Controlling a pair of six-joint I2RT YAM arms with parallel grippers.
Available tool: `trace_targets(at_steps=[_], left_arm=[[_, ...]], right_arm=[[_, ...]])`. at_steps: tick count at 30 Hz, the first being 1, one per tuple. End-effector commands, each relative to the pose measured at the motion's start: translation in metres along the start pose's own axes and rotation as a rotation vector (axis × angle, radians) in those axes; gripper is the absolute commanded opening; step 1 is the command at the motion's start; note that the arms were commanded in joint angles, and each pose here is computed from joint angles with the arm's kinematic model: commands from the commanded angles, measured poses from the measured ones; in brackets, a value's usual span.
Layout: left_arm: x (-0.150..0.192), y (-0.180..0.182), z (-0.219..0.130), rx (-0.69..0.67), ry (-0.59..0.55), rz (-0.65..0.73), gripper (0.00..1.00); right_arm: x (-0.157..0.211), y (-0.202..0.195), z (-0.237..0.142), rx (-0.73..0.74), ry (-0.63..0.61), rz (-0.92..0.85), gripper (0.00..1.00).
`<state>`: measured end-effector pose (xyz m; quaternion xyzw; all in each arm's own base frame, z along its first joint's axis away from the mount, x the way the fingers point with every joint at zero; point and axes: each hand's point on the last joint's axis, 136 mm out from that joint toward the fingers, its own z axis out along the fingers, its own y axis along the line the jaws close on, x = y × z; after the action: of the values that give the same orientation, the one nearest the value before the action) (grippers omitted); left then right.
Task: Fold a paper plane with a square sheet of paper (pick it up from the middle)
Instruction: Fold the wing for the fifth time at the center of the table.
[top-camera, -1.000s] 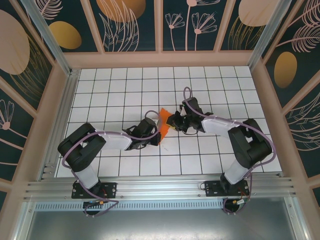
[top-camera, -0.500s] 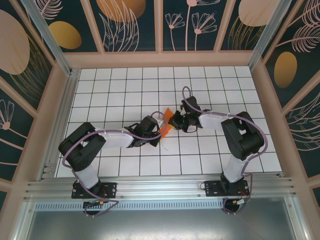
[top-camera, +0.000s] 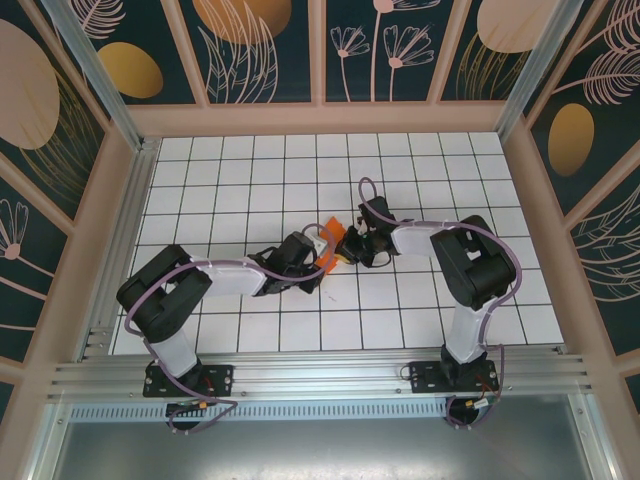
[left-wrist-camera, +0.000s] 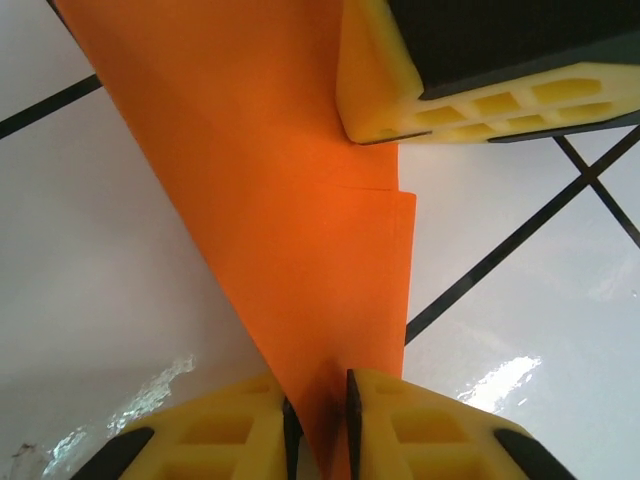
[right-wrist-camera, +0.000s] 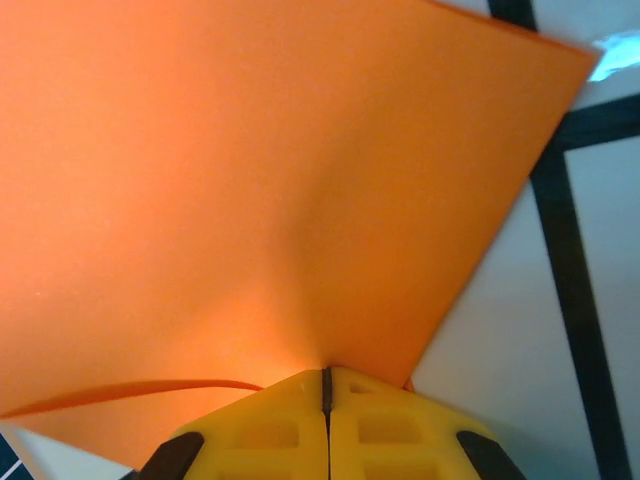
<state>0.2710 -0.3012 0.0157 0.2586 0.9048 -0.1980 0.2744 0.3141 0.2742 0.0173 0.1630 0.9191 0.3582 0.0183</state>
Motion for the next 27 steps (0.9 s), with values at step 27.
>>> trace_targets(at_steps=[27], left_arm=[[-0.004,-0.004,-0.015,0.065,-0.209,-0.18,0.11]], right_arm=[[0.007,-0.028,0.011,0.058,0.028,0.082,0.04]])
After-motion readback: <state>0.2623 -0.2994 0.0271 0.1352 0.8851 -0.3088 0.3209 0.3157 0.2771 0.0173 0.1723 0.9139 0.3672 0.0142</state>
